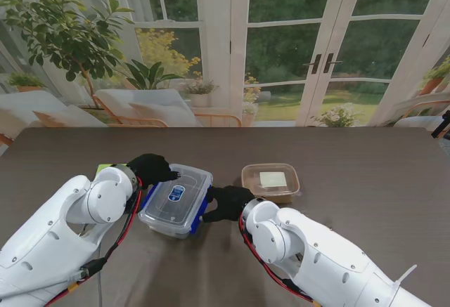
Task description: Pair container bodies with their lids
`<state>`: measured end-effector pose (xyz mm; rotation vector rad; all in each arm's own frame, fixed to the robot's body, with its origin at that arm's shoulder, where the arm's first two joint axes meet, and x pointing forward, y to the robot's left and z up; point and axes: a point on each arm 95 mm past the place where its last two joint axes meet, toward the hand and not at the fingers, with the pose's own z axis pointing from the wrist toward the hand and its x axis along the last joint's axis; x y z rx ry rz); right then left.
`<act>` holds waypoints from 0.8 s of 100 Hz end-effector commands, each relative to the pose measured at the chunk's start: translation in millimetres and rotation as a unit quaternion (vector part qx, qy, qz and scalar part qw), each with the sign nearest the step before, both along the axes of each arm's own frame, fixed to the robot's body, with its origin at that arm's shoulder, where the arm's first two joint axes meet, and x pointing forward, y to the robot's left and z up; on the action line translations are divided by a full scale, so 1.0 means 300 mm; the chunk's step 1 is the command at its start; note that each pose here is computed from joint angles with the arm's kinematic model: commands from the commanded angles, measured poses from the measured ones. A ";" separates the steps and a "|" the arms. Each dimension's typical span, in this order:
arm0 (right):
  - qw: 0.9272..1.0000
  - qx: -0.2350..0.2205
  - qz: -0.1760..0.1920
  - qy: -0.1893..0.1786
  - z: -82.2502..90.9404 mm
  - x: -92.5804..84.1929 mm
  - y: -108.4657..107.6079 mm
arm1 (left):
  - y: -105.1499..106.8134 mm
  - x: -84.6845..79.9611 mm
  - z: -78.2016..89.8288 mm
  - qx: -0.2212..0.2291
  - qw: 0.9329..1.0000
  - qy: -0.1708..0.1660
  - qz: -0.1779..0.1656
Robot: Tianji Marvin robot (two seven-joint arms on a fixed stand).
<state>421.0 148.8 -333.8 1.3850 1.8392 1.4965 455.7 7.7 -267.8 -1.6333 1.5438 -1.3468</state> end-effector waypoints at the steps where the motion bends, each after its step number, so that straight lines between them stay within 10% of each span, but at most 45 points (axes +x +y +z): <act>1: 1.000 0.002 -0.011 0.008 -0.005 0.009 -0.006 | -0.011 0.005 -0.005 0.007 1.000 0.004 -0.012; 43: 0.988 0.078 -0.105 0.076 -0.017 0.071 -0.060 | -0.033 0.007 -0.080 0.152 0.979 -0.002 -0.139; 80: 0.976 0.121 -0.129 0.131 -0.046 0.140 -0.053 | -0.023 0.006 -0.129 0.199 0.966 -0.013 -0.162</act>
